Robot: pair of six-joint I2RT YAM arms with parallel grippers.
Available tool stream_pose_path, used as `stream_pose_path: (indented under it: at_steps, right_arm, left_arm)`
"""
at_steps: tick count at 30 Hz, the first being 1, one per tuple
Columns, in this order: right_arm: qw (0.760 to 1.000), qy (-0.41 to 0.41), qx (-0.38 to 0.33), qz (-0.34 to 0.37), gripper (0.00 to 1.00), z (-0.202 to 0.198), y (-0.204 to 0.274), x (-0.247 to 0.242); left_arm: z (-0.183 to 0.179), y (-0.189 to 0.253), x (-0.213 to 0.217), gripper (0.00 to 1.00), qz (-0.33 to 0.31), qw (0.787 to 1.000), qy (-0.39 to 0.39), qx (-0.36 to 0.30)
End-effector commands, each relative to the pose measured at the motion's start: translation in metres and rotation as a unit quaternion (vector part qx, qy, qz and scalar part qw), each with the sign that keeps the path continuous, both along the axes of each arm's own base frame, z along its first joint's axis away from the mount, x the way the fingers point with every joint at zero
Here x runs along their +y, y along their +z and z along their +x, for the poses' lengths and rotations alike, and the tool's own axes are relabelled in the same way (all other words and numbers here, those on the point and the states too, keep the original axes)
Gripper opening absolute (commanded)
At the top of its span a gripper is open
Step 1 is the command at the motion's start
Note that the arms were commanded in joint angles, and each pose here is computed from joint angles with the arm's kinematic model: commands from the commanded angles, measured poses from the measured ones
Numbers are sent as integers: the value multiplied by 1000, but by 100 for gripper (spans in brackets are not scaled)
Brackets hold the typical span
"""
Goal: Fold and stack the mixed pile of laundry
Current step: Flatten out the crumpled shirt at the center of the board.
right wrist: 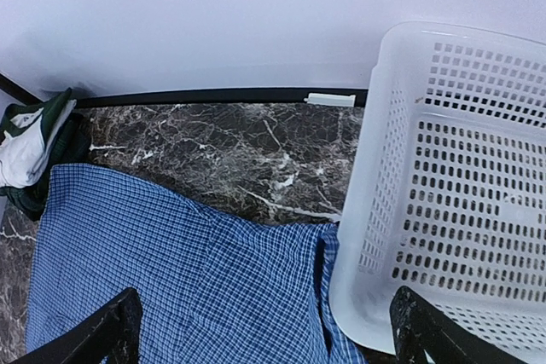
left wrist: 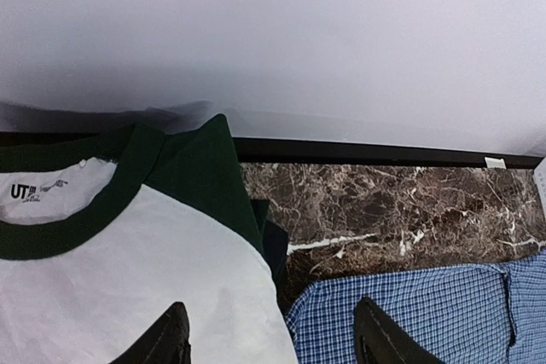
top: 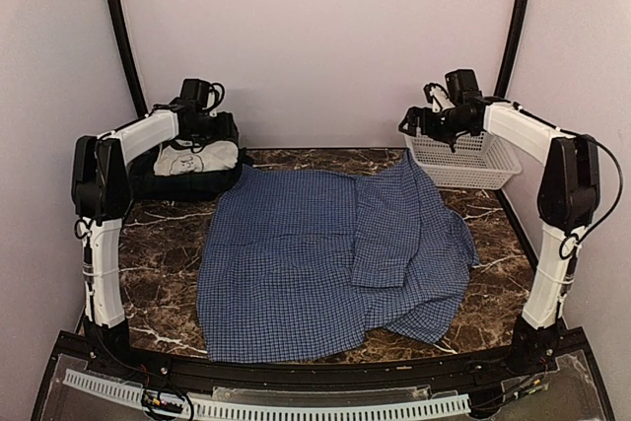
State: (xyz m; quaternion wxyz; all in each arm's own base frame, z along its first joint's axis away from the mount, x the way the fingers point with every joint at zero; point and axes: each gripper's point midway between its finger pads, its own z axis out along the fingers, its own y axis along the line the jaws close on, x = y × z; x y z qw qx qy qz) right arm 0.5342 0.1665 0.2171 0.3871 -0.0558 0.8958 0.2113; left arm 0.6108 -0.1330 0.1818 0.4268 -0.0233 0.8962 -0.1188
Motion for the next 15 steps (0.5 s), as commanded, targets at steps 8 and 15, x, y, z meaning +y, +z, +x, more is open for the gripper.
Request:
stream_pose_path:
  at_steps: [8,15]
  right_arm:
    - [999,-35,20,-4,97,-64,8,-48]
    - [995,-60,72,37,95,-79,-48,-80]
  left_arm:
    - [-85,76,-25,65,-51,996,-58,-39]
    - [-121,79,-37,66,-54,994,-84,-39]
